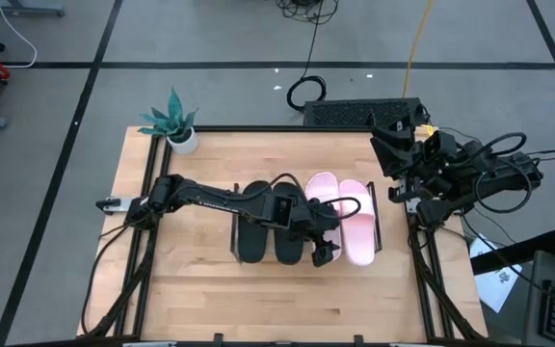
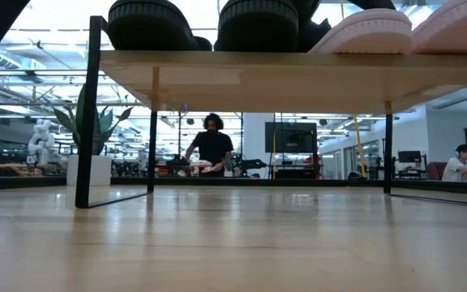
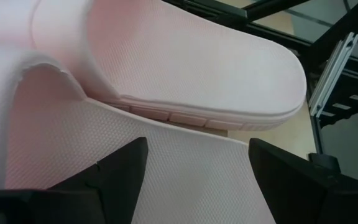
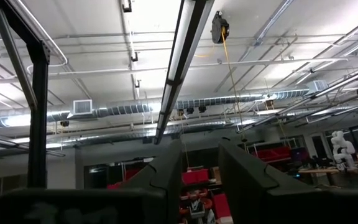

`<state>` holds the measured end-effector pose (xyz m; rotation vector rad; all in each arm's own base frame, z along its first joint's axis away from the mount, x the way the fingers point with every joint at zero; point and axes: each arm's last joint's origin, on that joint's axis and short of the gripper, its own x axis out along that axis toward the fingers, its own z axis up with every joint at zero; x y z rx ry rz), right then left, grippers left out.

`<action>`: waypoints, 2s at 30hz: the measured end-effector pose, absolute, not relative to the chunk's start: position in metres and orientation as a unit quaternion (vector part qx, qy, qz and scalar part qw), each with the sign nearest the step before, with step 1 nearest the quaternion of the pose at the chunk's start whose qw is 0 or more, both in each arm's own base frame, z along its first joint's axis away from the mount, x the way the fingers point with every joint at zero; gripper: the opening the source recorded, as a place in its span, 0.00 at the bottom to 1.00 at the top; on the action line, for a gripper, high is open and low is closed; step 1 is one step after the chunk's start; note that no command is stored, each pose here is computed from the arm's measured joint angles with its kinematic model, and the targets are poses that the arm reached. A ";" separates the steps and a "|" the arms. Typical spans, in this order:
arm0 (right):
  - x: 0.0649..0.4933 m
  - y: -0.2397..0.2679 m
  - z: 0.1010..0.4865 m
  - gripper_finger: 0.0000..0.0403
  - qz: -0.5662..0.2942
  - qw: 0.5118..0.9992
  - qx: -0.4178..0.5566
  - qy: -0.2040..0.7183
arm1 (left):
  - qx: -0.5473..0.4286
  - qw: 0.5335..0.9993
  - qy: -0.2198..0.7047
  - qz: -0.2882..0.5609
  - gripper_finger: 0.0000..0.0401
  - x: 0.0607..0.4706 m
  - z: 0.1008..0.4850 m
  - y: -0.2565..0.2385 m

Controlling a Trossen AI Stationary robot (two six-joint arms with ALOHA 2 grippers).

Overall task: Pick and place slides into the shelf
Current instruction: Put the pink slipper on the shelf

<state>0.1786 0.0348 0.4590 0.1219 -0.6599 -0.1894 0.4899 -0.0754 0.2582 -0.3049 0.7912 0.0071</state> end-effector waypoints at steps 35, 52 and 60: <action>0.180 0.035 0.458 0.23 -0.087 0.942 0.071 -0.317 | -0.168 0.909 0.381 0.016 0.73 0.481 0.326 -0.076; 0.176 0.035 0.462 0.23 -0.075 0.932 0.074 -0.346 | -0.053 0.943 0.301 0.133 0.73 0.459 0.387 0.003; 0.178 0.036 0.461 0.23 -0.080 0.936 0.062 -0.338 | -0.063 0.917 0.360 0.158 0.73 0.465 0.357 0.059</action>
